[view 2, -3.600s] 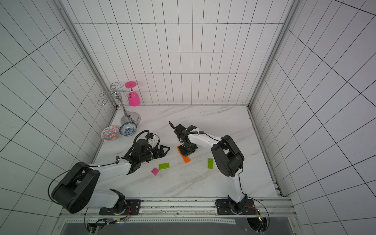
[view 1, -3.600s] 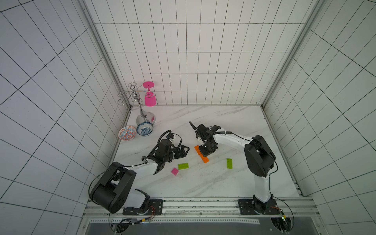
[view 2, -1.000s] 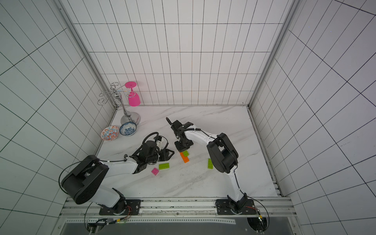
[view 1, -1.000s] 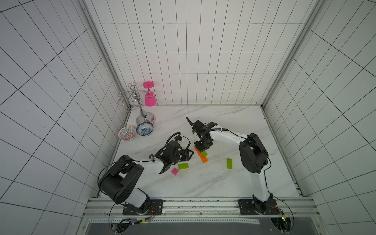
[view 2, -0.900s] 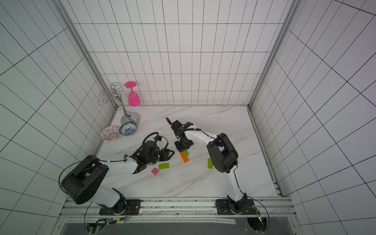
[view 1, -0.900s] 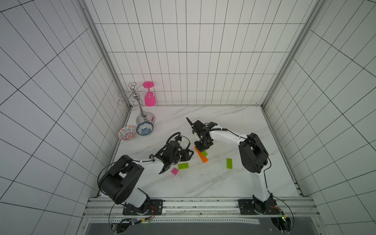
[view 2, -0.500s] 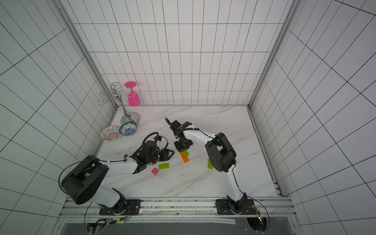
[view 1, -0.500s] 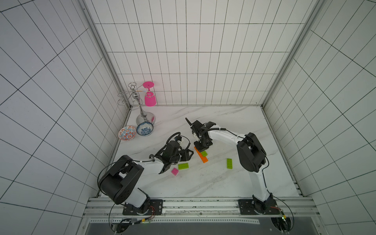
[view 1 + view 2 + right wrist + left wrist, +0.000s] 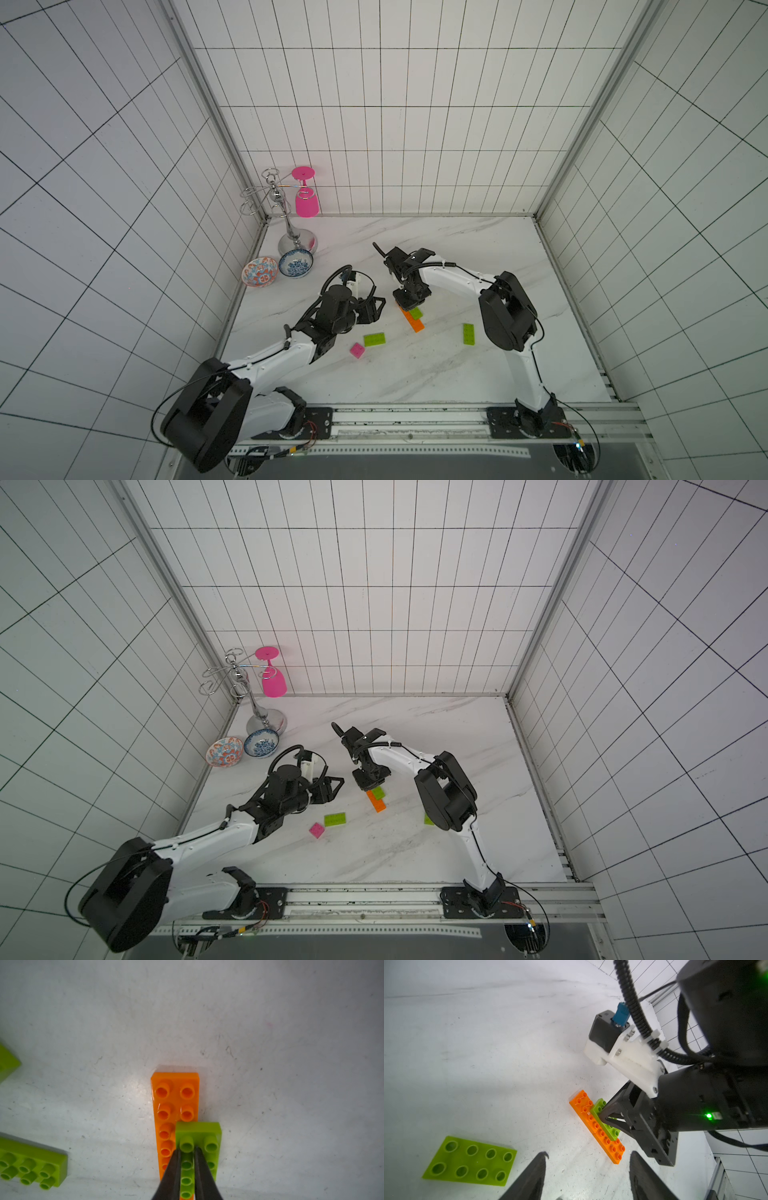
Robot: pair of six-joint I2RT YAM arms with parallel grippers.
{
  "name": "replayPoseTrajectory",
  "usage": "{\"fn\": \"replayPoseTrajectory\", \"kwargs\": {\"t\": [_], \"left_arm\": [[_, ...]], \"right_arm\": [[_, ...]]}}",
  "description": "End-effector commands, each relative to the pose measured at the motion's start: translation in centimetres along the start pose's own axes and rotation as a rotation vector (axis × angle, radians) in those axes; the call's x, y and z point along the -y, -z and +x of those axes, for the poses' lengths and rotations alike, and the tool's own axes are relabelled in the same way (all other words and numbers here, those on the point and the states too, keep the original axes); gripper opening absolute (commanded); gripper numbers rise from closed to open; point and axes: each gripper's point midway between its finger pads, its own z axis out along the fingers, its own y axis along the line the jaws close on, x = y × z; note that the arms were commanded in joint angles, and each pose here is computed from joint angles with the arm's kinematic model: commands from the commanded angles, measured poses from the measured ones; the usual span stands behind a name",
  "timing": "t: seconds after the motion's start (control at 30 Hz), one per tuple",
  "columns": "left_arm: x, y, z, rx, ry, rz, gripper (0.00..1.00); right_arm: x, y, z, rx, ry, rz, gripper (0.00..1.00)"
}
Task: Assemble a small pinwheel with lego
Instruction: Assemble the lego brick with the lego brick, then move the lego brick at the center of the board.
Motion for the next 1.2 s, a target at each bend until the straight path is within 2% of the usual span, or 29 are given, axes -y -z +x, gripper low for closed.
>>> {"fn": "replayPoseTrajectory", "kwargs": {"t": [0.0, 0.1, 0.23, 0.37, 0.53, 0.67, 0.83, 0.93, 1.07, 1.17], "left_arm": [[-1.2, 1.3, -0.2, 0.005, -0.024, -0.079, 0.74], [-0.7, 1.9, -0.3, 0.009, -0.046, -0.058, 0.8], [0.0, 1.5, 0.6, -0.023, -0.08, -0.038, 0.8], [1.6, 0.5, 2.3, -0.072, -0.136, -0.021, 0.79], [3.0, -0.6, 5.1, -0.132, -0.166, 0.011, 0.78], [2.8, -0.5, 6.2, -0.146, -0.126, 0.021, 0.77], [0.2, 0.8, 5.9, -0.107, -0.025, -0.024, 0.76], [-1.8, 2.0, 4.9, -0.073, 0.052, -0.028, 0.76], [-5.6, 4.0, 3.1, 0.012, 0.145, -0.095, 0.76], [-7.9, 5.5, 1.6, 0.09, 0.217, -0.103, 0.76]], "right_arm": [[-0.7, 5.6, -2.9, 0.159, -0.005, -0.026, 0.22], [-0.3, 8.0, -2.4, 0.227, -0.023, -0.032, 0.3], [1.7, 9.1, 0.1, 0.281, -0.075, 0.021, 0.31], [4.2, 8.5, 4.4, 0.273, -0.146, 0.067, 0.31], [5.0, 7.3, 9.4, 0.242, -0.21, 0.018, 0.3], [2.5, 6.2, 10.9, 0.261, -0.218, -0.072, 0.3], [-3.2, 6.3, 9.4, 0.323, -0.197, -0.159, 0.31], [-6.7, 5.9, 8.3, 0.331, -0.126, -0.134, 0.28], [-11.4, 5.2, 6.7, 0.311, -0.08, -0.169, 0.22], [-14.0, 4.9, 5.6, 0.3, -0.061, -0.208, 0.22]]}}
